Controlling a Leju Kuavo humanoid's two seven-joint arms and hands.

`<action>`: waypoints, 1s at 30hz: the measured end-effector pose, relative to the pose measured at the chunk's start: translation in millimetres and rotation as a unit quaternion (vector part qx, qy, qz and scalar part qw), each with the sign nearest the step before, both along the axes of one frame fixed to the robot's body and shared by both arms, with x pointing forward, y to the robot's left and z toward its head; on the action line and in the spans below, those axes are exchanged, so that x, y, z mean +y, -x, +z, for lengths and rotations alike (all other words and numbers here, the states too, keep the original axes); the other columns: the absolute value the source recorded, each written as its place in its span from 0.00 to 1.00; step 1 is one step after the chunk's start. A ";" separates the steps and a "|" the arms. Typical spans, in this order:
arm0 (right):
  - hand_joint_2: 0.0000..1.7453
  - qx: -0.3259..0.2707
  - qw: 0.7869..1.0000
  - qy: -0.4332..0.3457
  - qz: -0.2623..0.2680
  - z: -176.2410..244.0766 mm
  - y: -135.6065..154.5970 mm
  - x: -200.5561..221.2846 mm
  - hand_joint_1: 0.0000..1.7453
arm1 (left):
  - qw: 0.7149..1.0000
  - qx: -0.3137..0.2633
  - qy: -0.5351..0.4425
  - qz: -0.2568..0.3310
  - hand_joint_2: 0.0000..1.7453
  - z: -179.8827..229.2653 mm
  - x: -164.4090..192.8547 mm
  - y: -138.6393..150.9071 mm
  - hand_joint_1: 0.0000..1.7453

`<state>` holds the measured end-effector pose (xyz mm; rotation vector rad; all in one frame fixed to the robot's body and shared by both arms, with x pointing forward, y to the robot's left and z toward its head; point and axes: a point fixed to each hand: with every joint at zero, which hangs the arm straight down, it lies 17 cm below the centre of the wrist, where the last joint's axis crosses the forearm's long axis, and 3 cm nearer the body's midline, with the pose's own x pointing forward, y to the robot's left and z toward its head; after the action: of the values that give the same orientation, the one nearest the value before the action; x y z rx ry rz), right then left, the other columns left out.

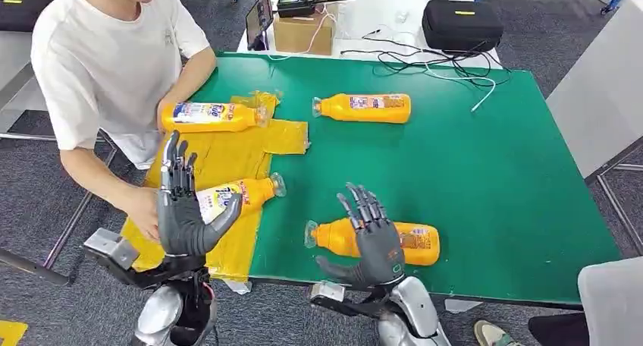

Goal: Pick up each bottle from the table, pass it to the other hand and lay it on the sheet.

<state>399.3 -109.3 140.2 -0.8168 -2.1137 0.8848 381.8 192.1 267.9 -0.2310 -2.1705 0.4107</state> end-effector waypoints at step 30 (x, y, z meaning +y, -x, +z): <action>1.00 0.230 0.945 0.174 -0.154 -115.3 -48.8 -124.5 0.00 | 0.998 0.035 -0.002 0.053 1.00 -12.1 36.4 39.5 0.00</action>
<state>448.1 -233.8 24.8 -0.9738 -1.4016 1.1616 342.3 228.5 255.7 -0.0985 -2.1210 0.4675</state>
